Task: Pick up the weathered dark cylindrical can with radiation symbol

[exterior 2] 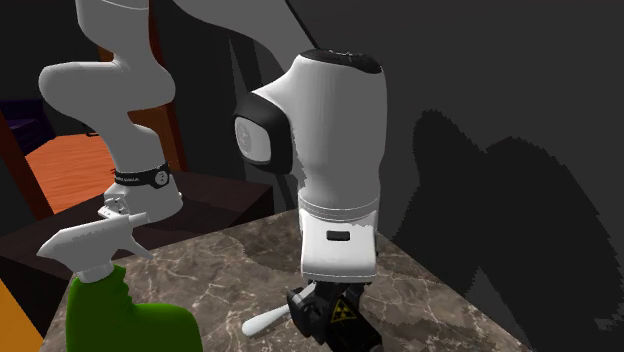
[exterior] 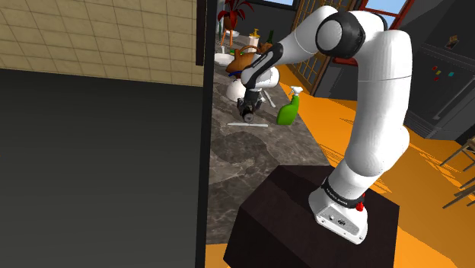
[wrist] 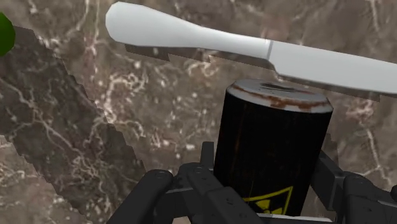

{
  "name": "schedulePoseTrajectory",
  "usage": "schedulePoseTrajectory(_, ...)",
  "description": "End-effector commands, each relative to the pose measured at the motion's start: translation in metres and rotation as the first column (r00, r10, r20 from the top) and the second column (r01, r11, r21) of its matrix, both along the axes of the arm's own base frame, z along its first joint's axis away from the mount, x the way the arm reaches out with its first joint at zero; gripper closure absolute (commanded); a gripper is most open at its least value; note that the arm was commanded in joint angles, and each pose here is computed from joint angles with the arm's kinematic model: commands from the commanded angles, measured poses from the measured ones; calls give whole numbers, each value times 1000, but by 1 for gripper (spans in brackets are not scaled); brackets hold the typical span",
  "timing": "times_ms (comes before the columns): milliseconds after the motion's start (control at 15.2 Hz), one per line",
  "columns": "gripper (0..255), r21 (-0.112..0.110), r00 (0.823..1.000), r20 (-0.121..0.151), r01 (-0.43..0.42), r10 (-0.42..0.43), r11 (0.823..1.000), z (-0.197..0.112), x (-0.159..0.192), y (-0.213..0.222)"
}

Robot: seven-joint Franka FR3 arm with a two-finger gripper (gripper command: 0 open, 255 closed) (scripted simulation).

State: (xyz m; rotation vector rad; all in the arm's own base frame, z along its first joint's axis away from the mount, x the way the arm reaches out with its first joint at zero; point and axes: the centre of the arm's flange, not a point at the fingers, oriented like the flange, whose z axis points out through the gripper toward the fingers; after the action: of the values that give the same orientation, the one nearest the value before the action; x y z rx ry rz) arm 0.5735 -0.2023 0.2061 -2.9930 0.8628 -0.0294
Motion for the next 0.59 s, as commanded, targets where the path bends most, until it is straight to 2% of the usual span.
schedulePoseTrajectory(0, 255, 0, 1000, 0, 0, 0, 1000, 8, 0, 0)
schedulePoseTrajectory(528, 255, 0, 1000, 0, 0, 0, 1000, 50, 0, 0)
